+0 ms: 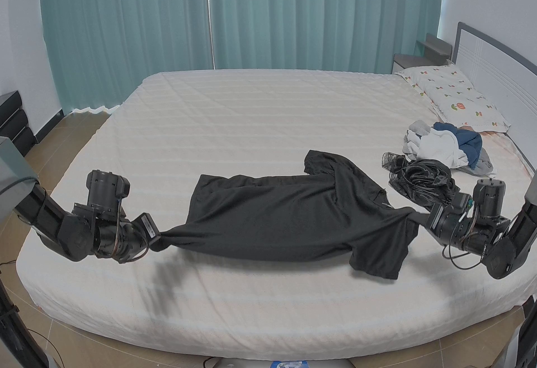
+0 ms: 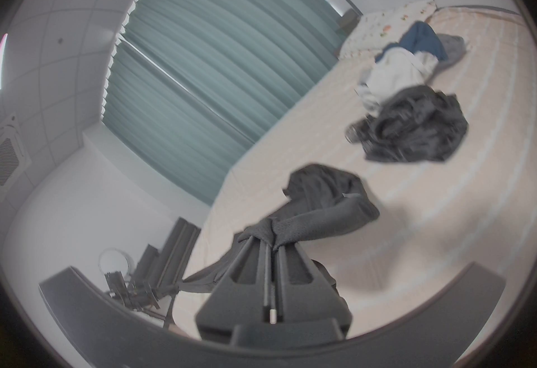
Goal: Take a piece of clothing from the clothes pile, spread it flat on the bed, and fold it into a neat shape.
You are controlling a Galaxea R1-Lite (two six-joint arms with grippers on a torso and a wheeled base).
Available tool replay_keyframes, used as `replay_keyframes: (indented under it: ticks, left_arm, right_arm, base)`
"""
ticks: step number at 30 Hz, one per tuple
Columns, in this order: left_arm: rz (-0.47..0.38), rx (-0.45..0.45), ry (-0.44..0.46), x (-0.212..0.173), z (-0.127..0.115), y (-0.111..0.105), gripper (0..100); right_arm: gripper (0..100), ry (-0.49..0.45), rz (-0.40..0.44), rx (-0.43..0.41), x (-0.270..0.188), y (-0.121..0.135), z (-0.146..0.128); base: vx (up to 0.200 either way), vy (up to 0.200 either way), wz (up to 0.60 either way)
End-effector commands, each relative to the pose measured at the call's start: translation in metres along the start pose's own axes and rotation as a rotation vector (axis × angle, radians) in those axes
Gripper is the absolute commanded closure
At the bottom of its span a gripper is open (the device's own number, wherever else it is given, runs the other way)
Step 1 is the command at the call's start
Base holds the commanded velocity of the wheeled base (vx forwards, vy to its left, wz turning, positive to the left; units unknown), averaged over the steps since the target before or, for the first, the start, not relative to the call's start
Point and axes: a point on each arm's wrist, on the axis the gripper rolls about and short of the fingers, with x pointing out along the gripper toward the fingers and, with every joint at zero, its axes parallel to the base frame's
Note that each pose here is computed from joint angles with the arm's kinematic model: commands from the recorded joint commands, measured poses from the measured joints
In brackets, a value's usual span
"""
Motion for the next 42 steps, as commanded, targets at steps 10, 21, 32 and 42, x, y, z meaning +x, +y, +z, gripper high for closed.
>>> replay_keyframes:
  ticks: [10, 21, 32, 42]
  left_arm:
    - [0.112, 0.111, 0.191, 0.007, -0.042, 0.022, 100]
    - [0.197, 0.187, 0.335, -0.008, -0.055, 0.035, 100]
    - [0.207, 0.212, 0.467, -0.031, -0.059, 0.037, 100]
    - [0.247, 0.265, 0.538, -0.023, -0.073, 0.044, 100]
  right_arm:
    - [100, 0.269, -0.167, 0.008, -0.014, -0.025, -0.039]
    - [100, 0.310, -0.155, 0.020, -0.025, -0.009, -0.014]
    - [100, 0.496, -0.228, 0.011, -0.036, -0.015, -0.011]
    - [100, 0.659, -0.397, -0.094, -0.020, -0.044, -0.043]
  base:
    - [0.000, 0.000, 0.00]
    - [0.000, 0.000, 0.00]
    - [0.000, 0.000, 0.00]
    - [0.000, 0.000, 0.00]
